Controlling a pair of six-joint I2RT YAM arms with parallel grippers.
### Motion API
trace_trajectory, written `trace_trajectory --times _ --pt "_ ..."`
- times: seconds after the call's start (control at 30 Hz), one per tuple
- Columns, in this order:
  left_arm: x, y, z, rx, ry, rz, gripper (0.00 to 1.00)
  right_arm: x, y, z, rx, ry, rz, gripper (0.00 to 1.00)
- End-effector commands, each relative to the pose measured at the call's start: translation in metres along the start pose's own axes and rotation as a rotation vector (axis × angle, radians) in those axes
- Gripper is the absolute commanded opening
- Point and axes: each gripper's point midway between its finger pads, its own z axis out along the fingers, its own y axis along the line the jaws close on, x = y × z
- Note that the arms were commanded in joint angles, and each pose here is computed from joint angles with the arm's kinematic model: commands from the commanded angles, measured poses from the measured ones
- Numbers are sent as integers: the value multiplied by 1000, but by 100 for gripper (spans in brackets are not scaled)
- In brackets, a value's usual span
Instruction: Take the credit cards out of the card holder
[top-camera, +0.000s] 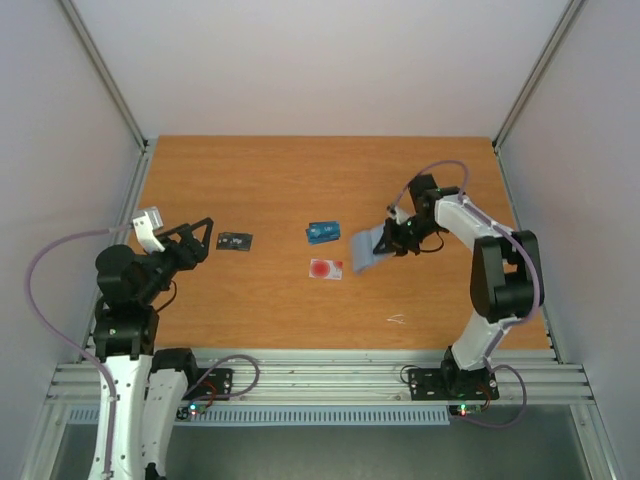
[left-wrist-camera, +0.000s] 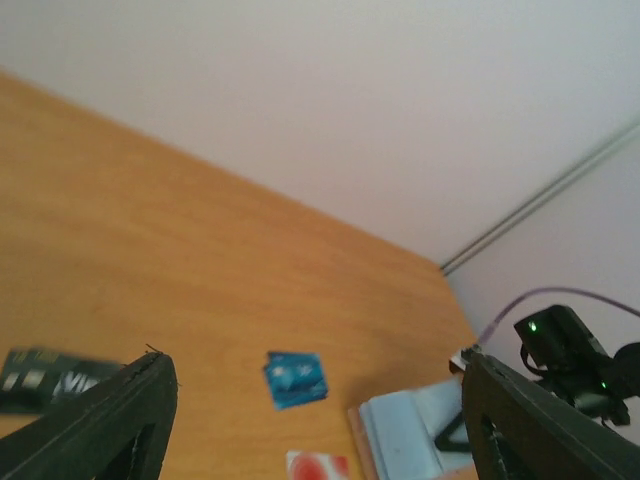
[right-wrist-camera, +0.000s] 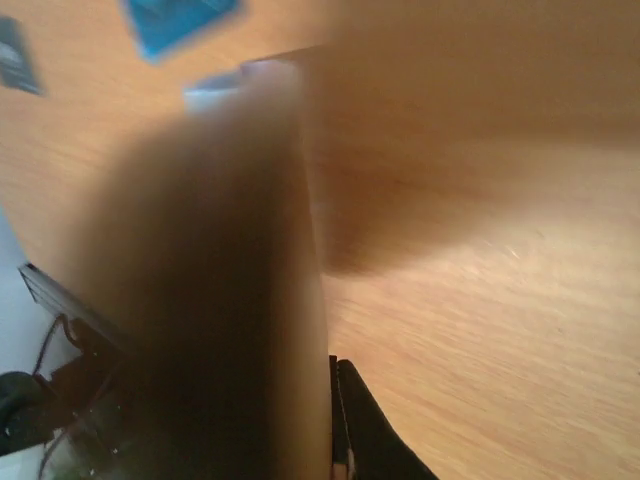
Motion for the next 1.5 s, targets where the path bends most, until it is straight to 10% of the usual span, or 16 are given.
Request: trace_trajectory --times 0.0,0.2,0.37,0.73,1.0,1.23,1.47 --pt "16 31 -2 -128 20 -84 78 16 -38 13 50 83 98 5" --pt "22 38 0 -145 32 -99 79 9 -71 9 160 60 135 25" --pt "22 39 0 -147 30 -98 79 0 -96 -5 317 6 156 97" --pt "24 70 -11 -303 -14 -43 99 -60 -65 -226 721 -930 -5 98" --pt "38 131 -15 -530 -28 10 99 -63 -42 -242 675 -1314 -341 98" --pt "22 177 -26 -764 -105 208 99 -44 -89 -186 673 -1309 -341 98" --pt "36 174 10 -580 -86 408 99 -55 -128 -128 623 -1266 -328 98"
